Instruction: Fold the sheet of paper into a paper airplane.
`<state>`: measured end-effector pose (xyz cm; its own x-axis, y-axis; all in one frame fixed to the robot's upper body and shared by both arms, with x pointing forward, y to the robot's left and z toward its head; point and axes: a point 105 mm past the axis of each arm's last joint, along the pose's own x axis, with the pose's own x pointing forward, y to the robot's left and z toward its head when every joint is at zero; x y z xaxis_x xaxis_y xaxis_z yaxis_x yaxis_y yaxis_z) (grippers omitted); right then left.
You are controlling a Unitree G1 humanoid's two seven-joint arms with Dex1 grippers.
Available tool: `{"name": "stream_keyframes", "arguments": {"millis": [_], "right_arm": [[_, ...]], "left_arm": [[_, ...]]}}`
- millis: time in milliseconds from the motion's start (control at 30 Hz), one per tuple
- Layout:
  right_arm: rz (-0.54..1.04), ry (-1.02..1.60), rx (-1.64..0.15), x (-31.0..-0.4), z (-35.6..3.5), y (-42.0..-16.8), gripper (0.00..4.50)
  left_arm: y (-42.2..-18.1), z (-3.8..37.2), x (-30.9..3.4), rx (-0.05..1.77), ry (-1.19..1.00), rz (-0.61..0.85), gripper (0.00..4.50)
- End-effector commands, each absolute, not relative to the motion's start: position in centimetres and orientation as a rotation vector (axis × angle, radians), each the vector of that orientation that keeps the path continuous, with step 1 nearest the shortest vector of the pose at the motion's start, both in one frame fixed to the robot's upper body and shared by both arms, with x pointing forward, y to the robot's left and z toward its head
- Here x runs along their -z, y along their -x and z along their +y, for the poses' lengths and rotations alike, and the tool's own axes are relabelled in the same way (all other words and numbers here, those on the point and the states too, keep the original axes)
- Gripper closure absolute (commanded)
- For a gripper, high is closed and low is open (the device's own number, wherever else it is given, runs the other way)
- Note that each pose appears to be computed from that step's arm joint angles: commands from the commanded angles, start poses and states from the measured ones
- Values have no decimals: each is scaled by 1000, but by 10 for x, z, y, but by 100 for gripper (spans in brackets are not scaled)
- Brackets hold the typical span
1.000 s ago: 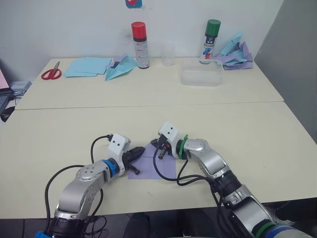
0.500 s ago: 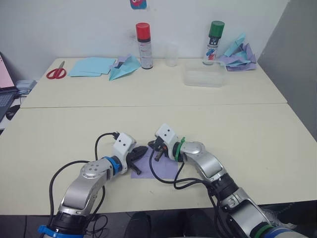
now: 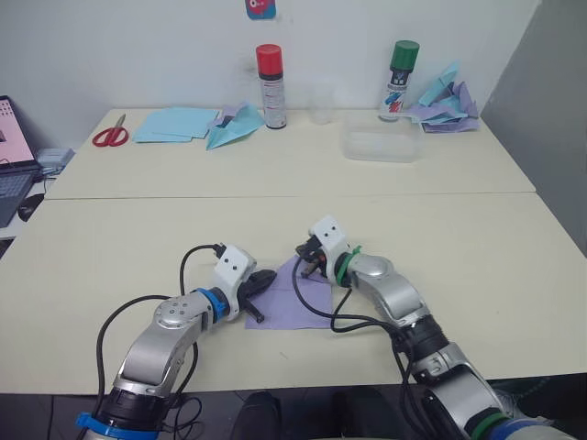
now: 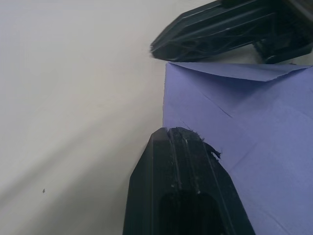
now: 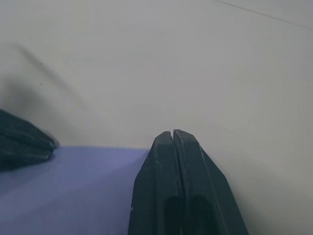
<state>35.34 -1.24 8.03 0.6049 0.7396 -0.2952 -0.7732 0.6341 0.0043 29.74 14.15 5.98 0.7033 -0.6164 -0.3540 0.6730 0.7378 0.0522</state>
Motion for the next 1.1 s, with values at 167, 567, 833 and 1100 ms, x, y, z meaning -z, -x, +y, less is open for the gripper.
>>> {"name": "stream_keyframes", "arguments": {"millis": [167, 567, 833, 1100], "right_arm": [[300, 75, -975, -126, -52, -338, 432], [859, -571, -850, -89, -86, -301, 222], [869, -499, -847, -85, -91, -290, 315], [892, -694, -830, -77, -77, -293, 448]], "left_arm": [[-292, 139, -33, 739, -176, 427, 448], [-292, 130, -32, 760, -176, 417, 450], [-291, 132, -33, 757, -181, 414, 450], [-291, 132, -32, 751, -182, 412, 450]]}}
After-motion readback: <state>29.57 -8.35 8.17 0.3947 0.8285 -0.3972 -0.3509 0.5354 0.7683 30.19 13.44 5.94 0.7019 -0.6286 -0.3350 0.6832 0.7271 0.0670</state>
